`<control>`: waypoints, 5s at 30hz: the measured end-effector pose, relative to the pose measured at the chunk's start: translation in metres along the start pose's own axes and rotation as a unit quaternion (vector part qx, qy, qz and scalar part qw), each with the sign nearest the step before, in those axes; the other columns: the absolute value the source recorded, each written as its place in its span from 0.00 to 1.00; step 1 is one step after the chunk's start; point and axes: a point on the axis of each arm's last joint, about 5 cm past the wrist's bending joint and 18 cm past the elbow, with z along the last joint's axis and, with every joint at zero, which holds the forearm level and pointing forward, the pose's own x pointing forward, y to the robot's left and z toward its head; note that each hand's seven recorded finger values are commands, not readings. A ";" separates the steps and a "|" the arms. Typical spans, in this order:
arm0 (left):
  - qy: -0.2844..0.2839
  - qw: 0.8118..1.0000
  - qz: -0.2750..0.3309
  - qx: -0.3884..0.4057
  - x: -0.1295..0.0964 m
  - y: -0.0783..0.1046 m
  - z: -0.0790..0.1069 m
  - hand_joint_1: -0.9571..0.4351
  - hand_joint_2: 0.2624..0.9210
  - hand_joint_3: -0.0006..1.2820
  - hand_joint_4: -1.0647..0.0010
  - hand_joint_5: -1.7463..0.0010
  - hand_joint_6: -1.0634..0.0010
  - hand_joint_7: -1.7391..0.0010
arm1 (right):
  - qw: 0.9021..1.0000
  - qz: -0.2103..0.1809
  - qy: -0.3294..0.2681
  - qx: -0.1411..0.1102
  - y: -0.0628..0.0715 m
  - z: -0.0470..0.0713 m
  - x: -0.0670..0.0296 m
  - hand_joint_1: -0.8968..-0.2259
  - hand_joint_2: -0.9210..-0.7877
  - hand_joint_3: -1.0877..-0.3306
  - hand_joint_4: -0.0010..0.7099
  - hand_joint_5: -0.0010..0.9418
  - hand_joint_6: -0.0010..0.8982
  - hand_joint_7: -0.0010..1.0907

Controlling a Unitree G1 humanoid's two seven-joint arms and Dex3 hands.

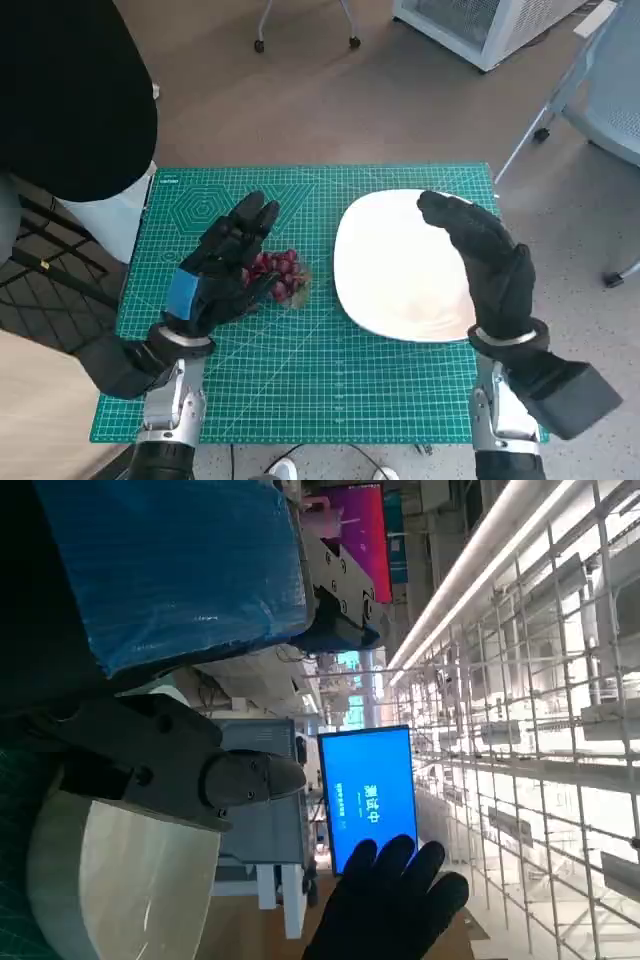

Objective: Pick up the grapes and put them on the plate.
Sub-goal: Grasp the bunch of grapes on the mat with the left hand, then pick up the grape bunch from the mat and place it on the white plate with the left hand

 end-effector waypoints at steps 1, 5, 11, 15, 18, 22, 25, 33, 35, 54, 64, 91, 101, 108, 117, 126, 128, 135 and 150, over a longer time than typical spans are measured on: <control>0.000 1.000 0.000 0.000 0.000 0.000 0.000 0.47 1.00 0.26 0.73 1.00 0.64 1.00 | 1.000 0.000 0.000 0.000 0.000 0.000 0.0000 0.36 0.00 0.42 0.45 0.00 0.00 0.42; -0.003 1.000 -0.003 0.006 0.001 0.001 0.002 0.43 1.00 0.22 0.76 1.00 0.66 1.00 | 1.000 0.000 0.000 0.000 0.000 0.000 -0.0002 0.36 0.00 0.42 0.45 0.00 0.00 0.42; 0.020 0.994 -0.046 0.093 0.004 0.012 0.018 0.29 0.99 0.08 0.93 1.00 0.84 1.00 | 1.000 0.000 0.000 0.000 0.000 0.000 -0.0003 0.36 0.00 0.42 0.45 0.00 0.00 0.42; 0.072 0.969 -0.100 0.213 0.006 0.025 0.039 0.23 0.94 0.02 0.98 1.00 0.96 1.00 | 1.000 -0.001 -0.001 0.000 0.000 0.000 -0.0003 0.36 0.00 0.42 0.45 0.00 0.00 0.42; 0.114 0.939 -0.130 0.299 0.008 0.031 0.056 0.23 0.87 0.01 0.99 1.00 0.99 1.00 | 1.000 -0.001 -0.001 0.000 0.000 0.000 -0.0002 0.36 0.00 0.42 0.45 0.00 0.00 0.42; 0.167 0.897 -0.143 0.383 0.009 0.029 0.072 0.26 0.80 0.00 1.00 1.00 0.99 1.00 | 1.000 -0.001 -0.001 -0.001 0.000 0.000 -0.0005 0.36 0.00 0.43 0.45 0.00 0.00 0.42; 0.188 0.880 -0.135 0.415 0.009 0.024 0.075 0.28 0.75 0.00 1.00 1.00 0.97 0.99 | 1.000 -0.001 -0.001 0.000 0.000 0.000 -0.0005 0.36 0.00 0.43 0.45 0.00 0.00 0.42; 0.230 0.856 -0.130 0.444 0.007 0.010 0.067 0.36 0.68 0.00 1.00 1.00 0.90 0.98 | 1.000 -0.001 -0.001 0.002 0.002 0.000 -0.0003 0.36 0.00 0.43 0.45 0.00 0.00 0.42; 0.241 0.848 -0.131 0.453 0.008 0.007 0.064 0.37 0.67 0.00 1.00 1.00 0.89 0.98 | 1.000 -0.001 -0.001 0.002 0.002 0.000 -0.0004 0.36 0.00 0.43 0.45 0.00 0.00 0.42; 0.293 0.791 -0.131 0.521 0.029 -0.015 0.049 0.41 0.67 0.00 1.00 1.00 0.83 0.98 | 1.000 -0.001 0.002 0.002 0.002 -0.001 -0.0016 0.36 0.00 0.43 0.45 0.00 0.00 0.41; 0.313 0.761 -0.136 0.552 0.042 -0.021 0.035 0.41 0.68 0.00 1.00 1.00 0.82 0.99 | 1.000 -0.002 0.002 0.002 0.002 0.000 -0.0024 0.36 0.00 0.43 0.45 0.00 0.00 0.42; 0.413 0.700 -0.135 0.567 0.065 -0.022 -0.017 0.44 0.70 0.00 1.00 1.00 0.80 0.99 | 1.000 -0.004 0.005 -0.002 -0.001 0.000 -0.0044 0.35 0.00 0.43 0.45 0.00 0.00 0.42; 0.443 0.690 -0.125 0.559 0.076 -0.023 -0.020 0.45 0.71 0.00 0.99 1.00 0.80 1.00 | 1.000 -0.006 0.008 -0.005 -0.003 0.000 -0.0060 0.35 0.00 0.43 0.45 0.00 0.00 0.41; 0.442 0.693 -0.124 0.556 0.076 -0.023 -0.021 0.46 0.71 0.00 0.97 1.00 0.79 1.00 | 1.000 -0.006 0.009 -0.006 -0.003 0.000 -0.0065 0.35 0.00 0.43 0.45 0.00 0.00 0.41; 0.440 0.699 -0.122 0.551 0.075 -0.021 -0.021 0.47 0.71 0.00 0.95 1.00 0.77 0.99 | 1.000 -0.006 0.009 -0.005 -0.003 0.001 -0.0064 0.35 0.00 0.43 0.45 0.00 0.00 0.41; 0.437 0.701 -0.119 0.551 0.075 -0.021 -0.021 0.84 0.91 0.04 0.48 0.52 0.51 0.95 | 1.000 -0.006 0.011 -0.004 -0.003 0.001 -0.0064 0.35 0.00 0.43 0.45 0.00 0.00 0.41; 0.434 0.698 -0.117 0.557 0.075 -0.021 -0.022 0.90 0.95 0.05 0.41 0.39 0.43 0.93 | 1.000 -0.006 0.011 -0.004 -0.003 0.001 -0.0064 0.35 0.00 0.43 0.45 0.00 0.00 0.41; 0.416 0.684 -0.118 0.588 0.076 -0.024 -0.022 0.75 1.00 0.14 0.50 0.21 0.45 0.45 | 1.000 -0.006 0.012 -0.003 -0.003 0.000 -0.0064 0.35 0.00 0.43 0.45 0.00 0.00 0.41; 0.406 0.681 -0.127 0.596 0.078 -0.023 -0.022 0.69 1.00 0.15 0.53 0.12 0.46 0.41 | 1.000 -0.006 0.014 -0.004 -0.004 0.001 -0.0053 0.35 0.00 0.43 0.45 0.00 0.00 0.41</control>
